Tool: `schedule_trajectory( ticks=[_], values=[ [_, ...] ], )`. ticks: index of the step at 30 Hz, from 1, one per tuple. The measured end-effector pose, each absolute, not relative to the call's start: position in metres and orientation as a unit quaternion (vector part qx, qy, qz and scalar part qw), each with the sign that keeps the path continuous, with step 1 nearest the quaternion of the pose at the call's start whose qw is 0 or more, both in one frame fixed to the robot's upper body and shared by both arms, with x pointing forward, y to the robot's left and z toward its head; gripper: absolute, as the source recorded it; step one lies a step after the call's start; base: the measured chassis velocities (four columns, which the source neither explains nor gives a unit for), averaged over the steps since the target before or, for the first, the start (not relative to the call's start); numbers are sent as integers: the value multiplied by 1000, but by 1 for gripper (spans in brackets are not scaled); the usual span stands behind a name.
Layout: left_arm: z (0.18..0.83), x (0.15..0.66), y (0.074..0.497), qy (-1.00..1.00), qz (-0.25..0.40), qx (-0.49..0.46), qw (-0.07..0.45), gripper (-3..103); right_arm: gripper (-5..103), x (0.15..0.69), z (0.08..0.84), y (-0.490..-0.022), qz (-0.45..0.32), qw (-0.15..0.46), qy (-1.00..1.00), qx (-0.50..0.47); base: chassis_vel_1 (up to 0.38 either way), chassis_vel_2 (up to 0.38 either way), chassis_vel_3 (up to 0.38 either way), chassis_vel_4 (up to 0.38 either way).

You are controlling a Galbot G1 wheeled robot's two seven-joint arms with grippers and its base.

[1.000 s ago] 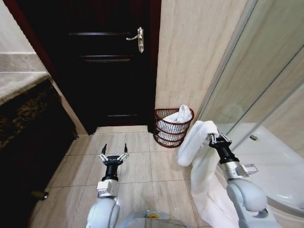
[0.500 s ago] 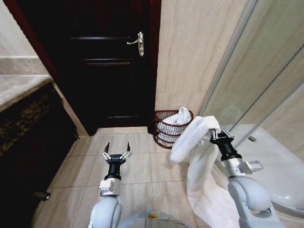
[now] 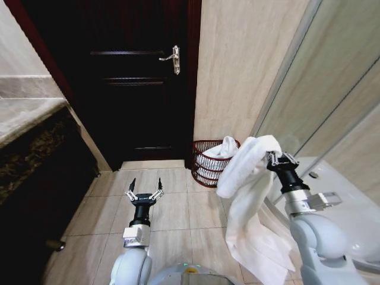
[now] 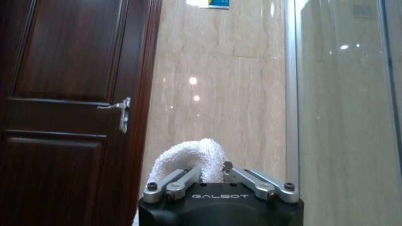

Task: Discard the used towel into the hamper.

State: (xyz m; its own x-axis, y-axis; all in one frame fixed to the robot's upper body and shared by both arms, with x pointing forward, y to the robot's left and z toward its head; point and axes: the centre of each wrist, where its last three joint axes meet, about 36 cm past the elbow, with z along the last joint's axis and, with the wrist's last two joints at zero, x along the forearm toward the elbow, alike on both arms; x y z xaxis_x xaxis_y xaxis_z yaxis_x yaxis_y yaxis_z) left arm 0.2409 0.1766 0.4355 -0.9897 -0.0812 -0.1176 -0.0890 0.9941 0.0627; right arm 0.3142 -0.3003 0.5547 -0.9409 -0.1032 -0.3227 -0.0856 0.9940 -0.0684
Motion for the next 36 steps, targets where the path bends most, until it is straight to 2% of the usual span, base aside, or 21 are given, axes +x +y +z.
schedule_trajectory(
  ticks=[20, 36],
  values=[
    [443, 237, 177, 996, 41, -44, 69, 100, 6, 311, 575, -288, -20, 173, 982, -66, 0, 0, 0, 0],
    [433, 237, 170, 996, 36, -56, 59, 100, 6, 304, 570, -287, -17, 170, 982, -76, 0, 0, 0, 0]
  ],
)
